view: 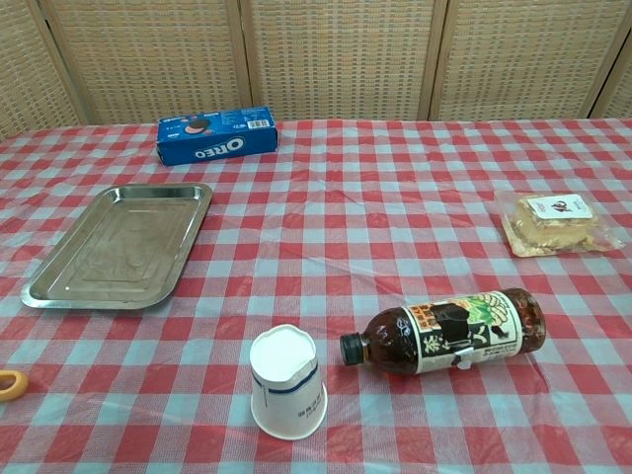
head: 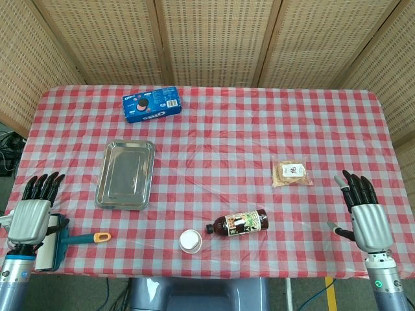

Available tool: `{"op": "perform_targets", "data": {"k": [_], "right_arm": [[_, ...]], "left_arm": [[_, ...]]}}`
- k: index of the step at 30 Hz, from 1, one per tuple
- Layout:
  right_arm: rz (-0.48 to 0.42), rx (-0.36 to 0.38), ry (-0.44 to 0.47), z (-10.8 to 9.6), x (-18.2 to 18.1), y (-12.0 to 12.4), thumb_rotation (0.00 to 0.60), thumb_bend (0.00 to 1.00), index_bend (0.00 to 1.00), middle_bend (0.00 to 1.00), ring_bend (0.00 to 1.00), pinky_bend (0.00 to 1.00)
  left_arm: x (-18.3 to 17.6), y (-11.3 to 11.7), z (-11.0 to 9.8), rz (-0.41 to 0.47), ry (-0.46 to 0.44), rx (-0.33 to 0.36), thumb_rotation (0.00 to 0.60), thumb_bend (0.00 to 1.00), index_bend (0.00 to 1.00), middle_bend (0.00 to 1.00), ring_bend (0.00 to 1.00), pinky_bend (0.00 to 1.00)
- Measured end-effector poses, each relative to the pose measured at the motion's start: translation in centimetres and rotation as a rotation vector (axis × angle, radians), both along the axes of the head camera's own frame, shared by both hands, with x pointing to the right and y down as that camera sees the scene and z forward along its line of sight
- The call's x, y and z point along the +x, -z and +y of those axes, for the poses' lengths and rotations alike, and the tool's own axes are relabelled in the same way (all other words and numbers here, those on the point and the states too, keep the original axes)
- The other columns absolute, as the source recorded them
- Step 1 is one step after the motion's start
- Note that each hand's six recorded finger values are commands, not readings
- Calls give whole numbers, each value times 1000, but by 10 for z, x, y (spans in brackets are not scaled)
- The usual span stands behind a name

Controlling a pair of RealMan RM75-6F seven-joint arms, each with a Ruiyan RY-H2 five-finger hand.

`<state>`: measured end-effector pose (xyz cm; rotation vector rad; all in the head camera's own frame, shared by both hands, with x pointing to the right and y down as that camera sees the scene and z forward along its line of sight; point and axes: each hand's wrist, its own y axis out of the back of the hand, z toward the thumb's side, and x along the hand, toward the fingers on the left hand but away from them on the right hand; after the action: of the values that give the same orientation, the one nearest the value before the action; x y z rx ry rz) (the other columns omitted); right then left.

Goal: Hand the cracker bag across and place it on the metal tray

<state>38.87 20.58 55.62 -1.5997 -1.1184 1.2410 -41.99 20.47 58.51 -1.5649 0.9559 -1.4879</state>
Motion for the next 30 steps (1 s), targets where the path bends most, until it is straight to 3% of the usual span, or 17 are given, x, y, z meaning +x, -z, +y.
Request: {"op": "perform_targets", "data": {"k": [20,30], "right_arm": [[0,-29,5,-4,-3,-8,600,85,0,0,0,0],[1,-70,37,-38,-21,-22,600,86,35,0,0,0]], "left_arm": [[-1,3,-1,16,2,10,600,141,0,0,0,0],[-7,4,-6,14,21,26,600,141,0,0,0,0]]}}
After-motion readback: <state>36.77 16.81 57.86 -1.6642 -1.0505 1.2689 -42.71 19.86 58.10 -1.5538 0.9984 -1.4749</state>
